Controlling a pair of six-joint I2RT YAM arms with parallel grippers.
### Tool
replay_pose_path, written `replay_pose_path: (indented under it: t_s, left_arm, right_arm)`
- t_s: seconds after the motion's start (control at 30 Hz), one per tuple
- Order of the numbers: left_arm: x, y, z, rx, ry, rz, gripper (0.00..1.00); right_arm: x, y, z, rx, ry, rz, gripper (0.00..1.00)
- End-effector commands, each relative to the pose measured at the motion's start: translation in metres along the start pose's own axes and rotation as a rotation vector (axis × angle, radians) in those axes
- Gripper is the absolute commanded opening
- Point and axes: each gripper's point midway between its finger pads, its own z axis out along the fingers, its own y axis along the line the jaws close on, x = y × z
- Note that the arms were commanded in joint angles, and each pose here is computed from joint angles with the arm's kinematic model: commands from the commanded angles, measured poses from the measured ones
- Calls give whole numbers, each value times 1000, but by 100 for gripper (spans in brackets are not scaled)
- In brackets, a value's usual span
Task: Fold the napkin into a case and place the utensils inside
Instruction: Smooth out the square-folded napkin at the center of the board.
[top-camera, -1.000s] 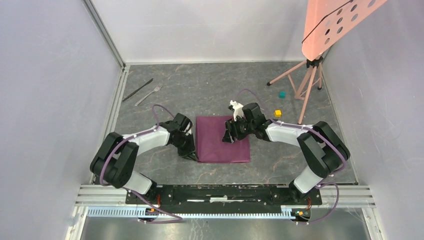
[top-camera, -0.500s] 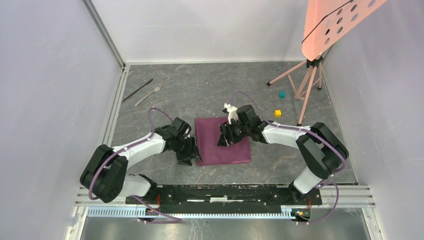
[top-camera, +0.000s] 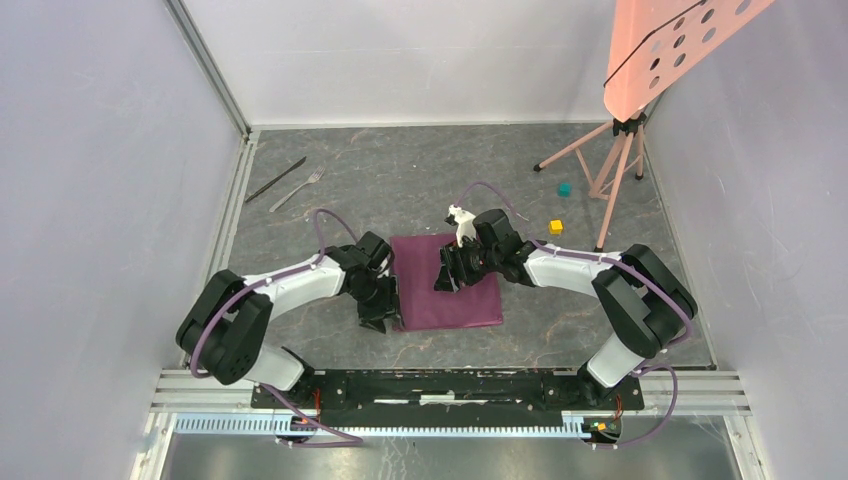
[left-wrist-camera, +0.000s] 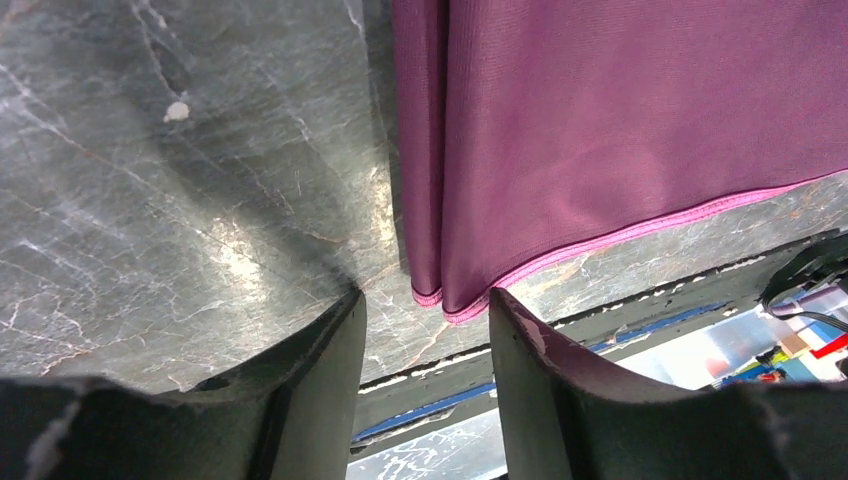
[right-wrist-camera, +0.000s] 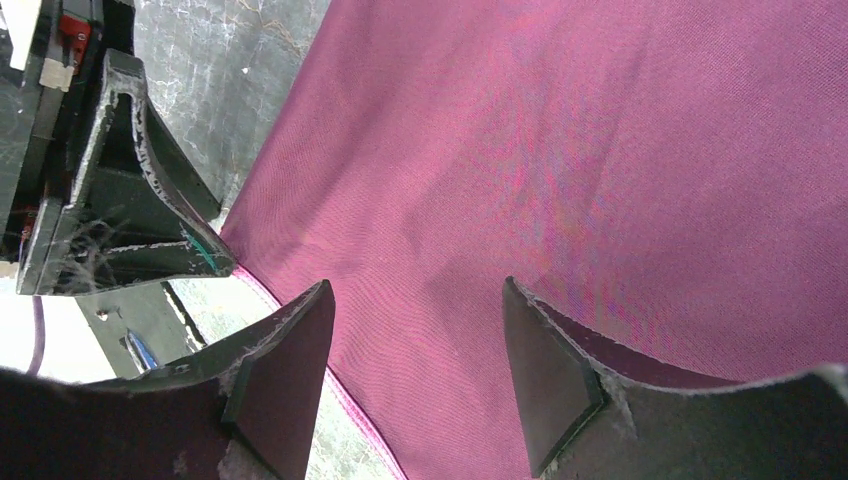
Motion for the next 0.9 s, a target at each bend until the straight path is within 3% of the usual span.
replay_pose_path:
  t_s: [0.0, 0.17, 0.3, 0.33, 0.5, 0.73, 0.87]
  left_arm:
    - [-7, -4, 1, 1, -3, 70, 52]
    - [-1, 4, 6, -18, 14, 51, 32]
    - [1, 9, 6, -22, -10, 42, 4]
    - [1, 9, 7, -20, -10, 41, 3]
    - [2, 9, 8, -21, -2, 34, 8]
    - [-7, 0, -24, -22, -68, 81, 46]
    - [-25, -13, -47, -5, -126, 106, 52]
  right_arm:
    - [-16, 6, -1, -25, -53, -25, 68]
    - [-12, 4, 0, -23, -47, -26, 68]
    - [-14, 0, 0, -6, -54, -31, 69]
    - [-16, -2, 0, -2, -57, -30, 69]
    - [-25, -10, -5, 19, -70, -32, 69]
    - [-40, -32, -16, 79, -94, -34, 70]
    - [-58, -54, -28, 105, -133, 0, 70]
